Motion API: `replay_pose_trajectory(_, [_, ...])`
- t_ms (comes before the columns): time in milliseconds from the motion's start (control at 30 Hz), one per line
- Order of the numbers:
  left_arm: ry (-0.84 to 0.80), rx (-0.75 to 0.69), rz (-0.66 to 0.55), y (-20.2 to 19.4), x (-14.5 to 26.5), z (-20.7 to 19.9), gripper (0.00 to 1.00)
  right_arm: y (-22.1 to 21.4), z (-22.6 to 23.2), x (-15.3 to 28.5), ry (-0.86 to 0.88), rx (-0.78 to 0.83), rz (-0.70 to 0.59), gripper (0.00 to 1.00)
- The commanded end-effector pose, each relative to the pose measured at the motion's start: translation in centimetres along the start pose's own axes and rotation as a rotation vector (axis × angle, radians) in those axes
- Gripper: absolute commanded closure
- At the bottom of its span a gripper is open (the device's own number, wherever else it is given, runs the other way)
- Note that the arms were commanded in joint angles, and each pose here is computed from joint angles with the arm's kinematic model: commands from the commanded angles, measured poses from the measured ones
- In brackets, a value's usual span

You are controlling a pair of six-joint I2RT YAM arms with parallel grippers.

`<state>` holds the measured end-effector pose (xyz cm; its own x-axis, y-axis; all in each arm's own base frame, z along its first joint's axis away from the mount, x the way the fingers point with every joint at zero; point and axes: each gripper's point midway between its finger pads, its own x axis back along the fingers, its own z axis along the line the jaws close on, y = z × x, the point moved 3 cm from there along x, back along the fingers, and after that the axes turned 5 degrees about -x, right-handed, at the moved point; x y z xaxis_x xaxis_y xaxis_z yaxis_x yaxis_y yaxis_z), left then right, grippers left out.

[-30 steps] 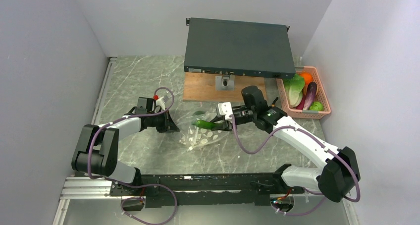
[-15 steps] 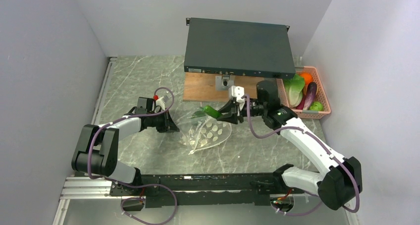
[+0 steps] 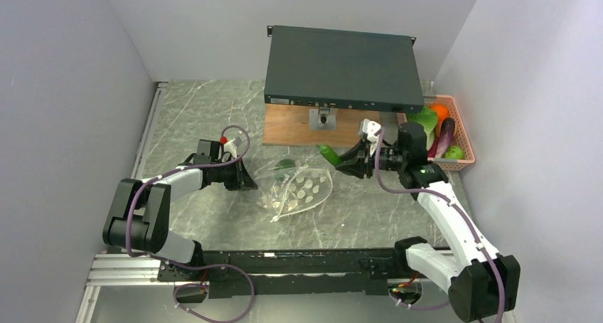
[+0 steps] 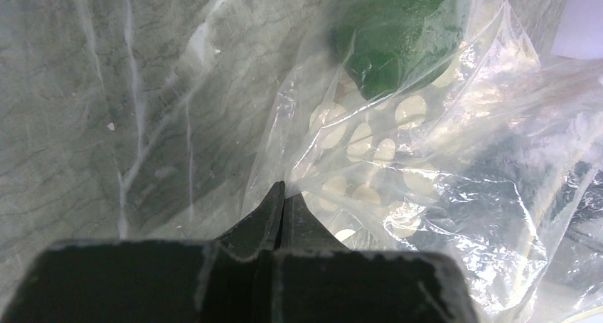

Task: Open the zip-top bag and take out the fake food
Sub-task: Pick up the fake vegetable from the zipper food storage bag, then place the fake vegetable in the bin.

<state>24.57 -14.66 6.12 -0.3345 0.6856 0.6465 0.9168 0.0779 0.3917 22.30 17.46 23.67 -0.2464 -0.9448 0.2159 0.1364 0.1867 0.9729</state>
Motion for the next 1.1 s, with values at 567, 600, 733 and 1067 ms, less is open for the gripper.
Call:
replay_pose_trajectory(567, [-0.041, -0.024, -0.023, 0.5, -0.2, -0.4, 1.00, -5.9, -4.3, 9.0, -0.362, -0.463, -0.104, 1.00])
replay_pose_trajectory(600, [-0.042, -0.024, -0.022, 0.4, -0.2, -0.4, 1.00, -6.2, -4.5, 9.3, -0.381, -0.485, -0.110, 1.00])
replay_pose_trajectory(733, [-0.045, -0.027, -0.021, 0.5, -0.2, -0.4, 1.00, -7.2, -5.7, 10.6, -0.478, -0.555, -0.133, 1.00])
replay_pose_trajectory(1067, [-0.047, -0.033, -0.025, 0.6, -0.2, -0.4, 1.00, -7.6, -8.5, 13.3, -0.681, -0.648, -0.185, 1.00])
